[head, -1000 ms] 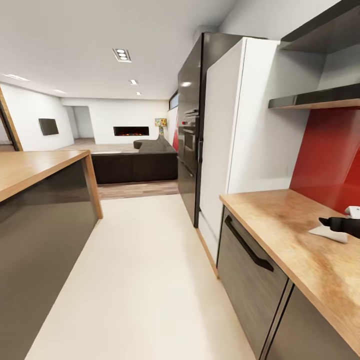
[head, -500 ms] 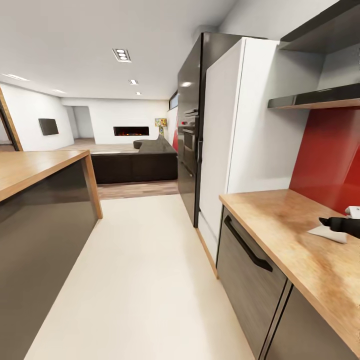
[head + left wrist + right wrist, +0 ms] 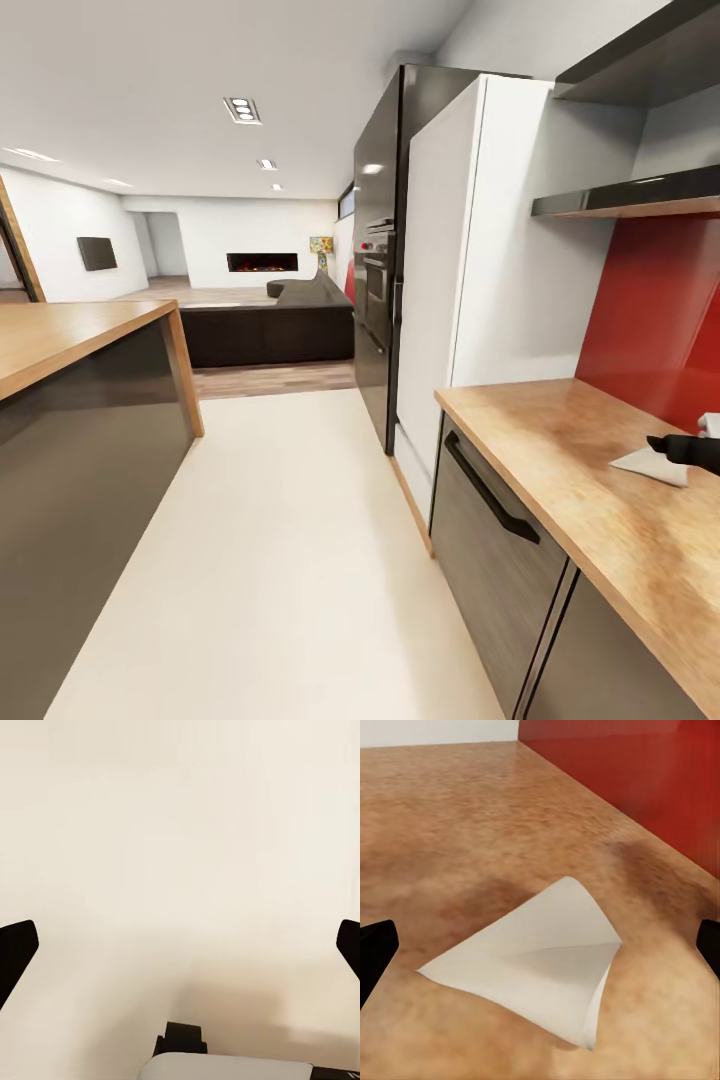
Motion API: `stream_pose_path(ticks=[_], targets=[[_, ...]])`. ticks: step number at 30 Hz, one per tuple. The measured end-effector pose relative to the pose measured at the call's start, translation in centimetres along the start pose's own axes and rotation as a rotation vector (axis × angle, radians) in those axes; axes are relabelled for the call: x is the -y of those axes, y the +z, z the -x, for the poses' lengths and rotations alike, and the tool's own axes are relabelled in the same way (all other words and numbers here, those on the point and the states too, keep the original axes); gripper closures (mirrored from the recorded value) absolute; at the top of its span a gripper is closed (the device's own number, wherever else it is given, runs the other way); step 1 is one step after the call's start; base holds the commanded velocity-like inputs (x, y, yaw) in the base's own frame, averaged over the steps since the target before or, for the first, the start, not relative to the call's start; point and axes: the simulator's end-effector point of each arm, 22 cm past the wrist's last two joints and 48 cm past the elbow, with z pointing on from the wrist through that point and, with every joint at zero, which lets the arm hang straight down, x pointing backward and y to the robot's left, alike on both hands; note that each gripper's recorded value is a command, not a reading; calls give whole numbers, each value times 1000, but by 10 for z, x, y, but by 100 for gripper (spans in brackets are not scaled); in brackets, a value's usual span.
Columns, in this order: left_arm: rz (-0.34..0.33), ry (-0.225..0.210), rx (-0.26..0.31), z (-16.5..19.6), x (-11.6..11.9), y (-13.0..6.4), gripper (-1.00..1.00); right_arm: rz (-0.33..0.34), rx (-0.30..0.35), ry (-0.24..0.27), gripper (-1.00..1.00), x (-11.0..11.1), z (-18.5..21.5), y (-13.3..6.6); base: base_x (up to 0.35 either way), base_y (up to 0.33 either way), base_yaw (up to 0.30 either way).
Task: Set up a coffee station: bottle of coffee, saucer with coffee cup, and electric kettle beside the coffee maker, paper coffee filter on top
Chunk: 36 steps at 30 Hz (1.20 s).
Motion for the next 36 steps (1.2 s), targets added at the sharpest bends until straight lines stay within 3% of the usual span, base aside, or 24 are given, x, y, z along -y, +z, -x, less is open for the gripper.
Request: stream_pose_path(ticks=[36], targets=[[0, 0, 0, 0, 0, 0, -100, 11, -8, -4, -100, -3, -21, 8, 21, 0, 0]])
